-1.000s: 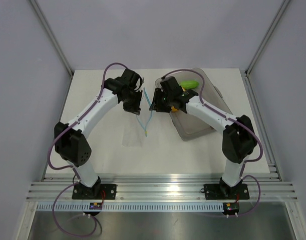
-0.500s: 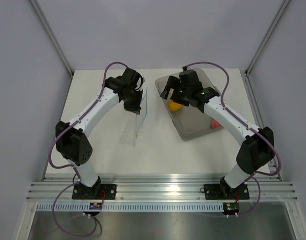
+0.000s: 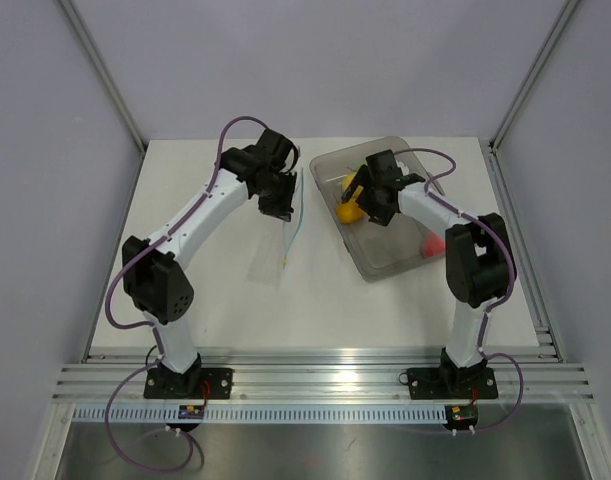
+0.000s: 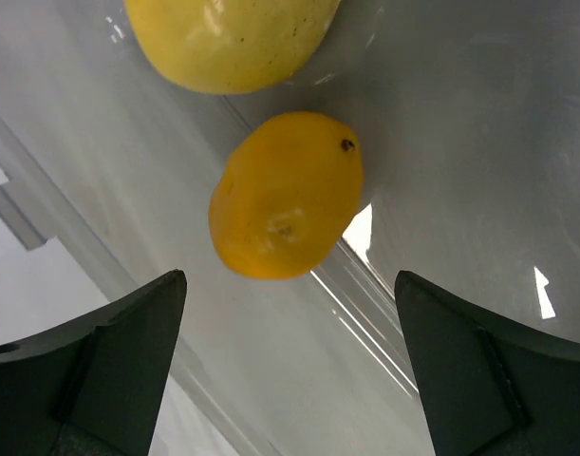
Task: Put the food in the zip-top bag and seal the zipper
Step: Pick up the fake fruit from the bin.
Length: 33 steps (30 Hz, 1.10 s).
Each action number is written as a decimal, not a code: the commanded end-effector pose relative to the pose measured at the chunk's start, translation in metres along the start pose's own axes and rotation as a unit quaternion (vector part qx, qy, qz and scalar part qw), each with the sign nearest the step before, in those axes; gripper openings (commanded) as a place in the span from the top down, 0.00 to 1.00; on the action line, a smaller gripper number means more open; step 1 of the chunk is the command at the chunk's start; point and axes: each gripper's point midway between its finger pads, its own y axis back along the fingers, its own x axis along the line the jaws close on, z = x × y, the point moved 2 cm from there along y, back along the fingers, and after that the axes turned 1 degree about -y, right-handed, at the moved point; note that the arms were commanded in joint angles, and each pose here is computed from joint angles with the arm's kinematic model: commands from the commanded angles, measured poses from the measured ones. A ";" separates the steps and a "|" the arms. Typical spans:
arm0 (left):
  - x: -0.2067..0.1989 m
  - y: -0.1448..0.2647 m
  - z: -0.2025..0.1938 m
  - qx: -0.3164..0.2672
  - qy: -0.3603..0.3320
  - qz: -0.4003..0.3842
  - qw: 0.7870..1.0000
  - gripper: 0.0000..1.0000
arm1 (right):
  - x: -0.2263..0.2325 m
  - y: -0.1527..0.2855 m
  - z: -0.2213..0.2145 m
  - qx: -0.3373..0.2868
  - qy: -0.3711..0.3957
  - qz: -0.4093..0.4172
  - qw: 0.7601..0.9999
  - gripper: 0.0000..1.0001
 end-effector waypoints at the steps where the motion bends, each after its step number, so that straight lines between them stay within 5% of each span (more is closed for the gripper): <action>1: -0.008 0.001 0.012 -0.015 0.002 -0.003 1.000 1.00 | 0.019 -0.008 0.021 -0.019 -0.030 0.023 0.999 0.01; 9: -0.012 -0.001 0.016 -0.017 0.004 -0.008 1.000 1.00 | 0.010 -0.039 0.006 0.003 -0.047 0.016 0.999 0.04; 18: -0.013 -0.004 0.015 -0.013 0.004 -0.008 1.000 1.00 | 0.011 -0.047 0.004 0.007 -0.045 0.021 0.999 0.36; 25: -0.014 -0.006 0.012 -0.010 0.003 -0.008 1.000 1.00 | 0.010 -0.017 0.012 -0.016 -0.029 0.030 0.999 0.68; 33: -0.018 -0.011 0.011 -0.006 0.002 -0.008 1.000 1.00 | 0.006 0.045 0.024 -0.065 0.005 0.044 0.997 0.72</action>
